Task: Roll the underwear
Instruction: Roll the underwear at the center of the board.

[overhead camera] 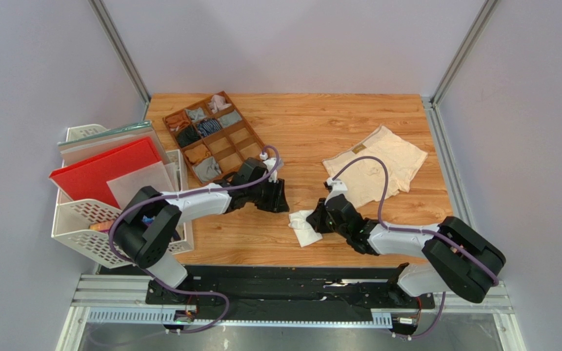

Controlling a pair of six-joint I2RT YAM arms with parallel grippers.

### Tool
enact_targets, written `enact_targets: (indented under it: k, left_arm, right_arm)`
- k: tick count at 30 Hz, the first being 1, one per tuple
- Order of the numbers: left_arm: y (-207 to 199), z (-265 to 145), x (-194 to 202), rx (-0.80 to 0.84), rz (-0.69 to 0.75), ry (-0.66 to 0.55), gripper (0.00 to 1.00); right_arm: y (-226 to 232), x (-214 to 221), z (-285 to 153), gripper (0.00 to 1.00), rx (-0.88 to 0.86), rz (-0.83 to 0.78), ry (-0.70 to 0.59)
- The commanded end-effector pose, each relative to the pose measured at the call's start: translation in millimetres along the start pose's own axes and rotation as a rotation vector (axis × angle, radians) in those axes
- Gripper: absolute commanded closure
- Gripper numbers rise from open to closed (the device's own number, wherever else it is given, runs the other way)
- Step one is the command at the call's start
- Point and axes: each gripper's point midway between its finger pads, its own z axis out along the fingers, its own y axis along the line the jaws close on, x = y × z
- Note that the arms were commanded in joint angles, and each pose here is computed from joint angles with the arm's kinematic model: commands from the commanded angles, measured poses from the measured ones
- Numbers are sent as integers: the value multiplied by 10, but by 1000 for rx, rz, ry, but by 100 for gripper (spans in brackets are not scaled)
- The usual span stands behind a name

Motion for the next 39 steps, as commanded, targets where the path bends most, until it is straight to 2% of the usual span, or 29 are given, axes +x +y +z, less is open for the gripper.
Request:
enact_targets:
  k: [1, 5, 12, 22, 31, 35, 36, 37, 39]
  left_arm:
    - [-119, 45, -1, 41, -126, -30, 49]
    - [-174, 110, 150, 90, -220, -18, 48]
    - [-230, 210, 274, 105, -270, -2, 49]
    - [-330, 281, 358, 131, -267, 29, 67]
    - [-458, 330, 327, 178, -268, 21, 69]
    - [-465, 367, 334, 186, -263, 22, 83]
    - [-441, 384, 355, 177, -257, 28, 97]
    - [-423, 393, 362, 170, -252, 29, 100]
    - [-382, 425, 383, 155, -220, 39, 100]
  right_arm:
    - [-105, -113, -3, 100, 108, 79, -102]
    - [-75, -93, -12, 100, 126, 78, -111]
    - [-109, -48, -51, 100, 162, 104, -136]
    - [-79, -97, -119, 100, 168, 117, -173]
    - [-71, -65, -102, 100, 161, 123, -166]
    - [-54, -59, -110, 100, 152, 114, -159]
    - [-34, -61, -117, 99, 149, 105, -149]
    - [-34, -69, -126, 97, 155, 89, -144]
    - [-19, -91, -166, 83, 154, 67, -133]
